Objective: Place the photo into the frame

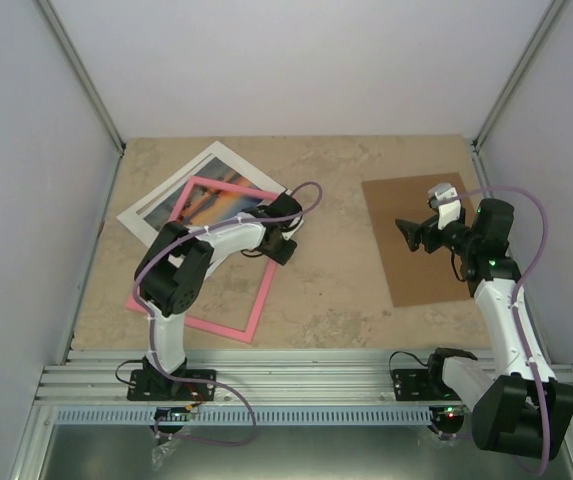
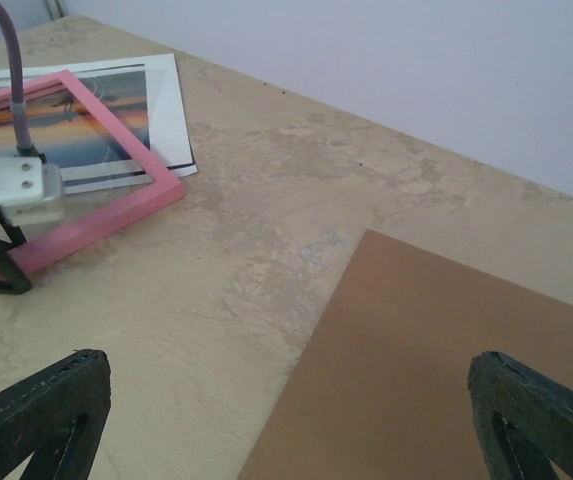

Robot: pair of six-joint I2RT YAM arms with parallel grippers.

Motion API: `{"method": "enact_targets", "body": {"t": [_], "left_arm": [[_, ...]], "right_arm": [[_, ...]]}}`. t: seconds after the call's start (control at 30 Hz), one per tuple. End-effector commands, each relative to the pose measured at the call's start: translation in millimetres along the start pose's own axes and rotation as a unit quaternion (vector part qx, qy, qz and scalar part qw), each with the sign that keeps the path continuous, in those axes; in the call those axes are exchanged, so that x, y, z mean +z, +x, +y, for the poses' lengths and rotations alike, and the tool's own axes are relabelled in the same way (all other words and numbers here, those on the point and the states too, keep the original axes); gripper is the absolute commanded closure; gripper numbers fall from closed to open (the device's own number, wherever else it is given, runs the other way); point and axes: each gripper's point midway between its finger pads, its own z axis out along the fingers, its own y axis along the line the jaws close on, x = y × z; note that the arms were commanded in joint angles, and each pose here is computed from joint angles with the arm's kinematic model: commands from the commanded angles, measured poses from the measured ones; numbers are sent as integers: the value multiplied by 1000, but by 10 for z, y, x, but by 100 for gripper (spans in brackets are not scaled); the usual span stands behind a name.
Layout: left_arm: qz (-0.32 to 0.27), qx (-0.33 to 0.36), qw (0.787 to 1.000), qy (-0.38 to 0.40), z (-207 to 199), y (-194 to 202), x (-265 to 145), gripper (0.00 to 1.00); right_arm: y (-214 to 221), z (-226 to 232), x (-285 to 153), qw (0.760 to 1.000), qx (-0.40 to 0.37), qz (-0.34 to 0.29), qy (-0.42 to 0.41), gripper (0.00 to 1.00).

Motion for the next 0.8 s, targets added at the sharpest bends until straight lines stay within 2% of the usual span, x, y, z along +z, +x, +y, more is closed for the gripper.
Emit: {"method": "enact_targets", "body": {"t": [0.0,0.17,0.33,0.53,0.63,0.77], "left_arm": [[5,-27,999,-41,111,-60,101,59],[-16,-37,998,-54,178,-188,-75,66],[-42,-45,996,-61,237,-293,-353,87],[-77,-47,992,-90,377,-384,-772,100],[-99,-45,989,-101,451,-427,-1063,100],[-156,-36,982,-98,493,-574,-1645,100]], "right_arm": [[-133,-39,-32,1000,-25,-15,7,2],[-242,-3,-64,999,-45,-22,-5,2],[-376,36,-91,998,-60,-25,-25,2],[-586,135,-175,993,-94,-39,-52,2],[-698,225,-267,986,-146,-50,-67,2],[-927,260,-384,973,-211,-66,-64,2]]}}
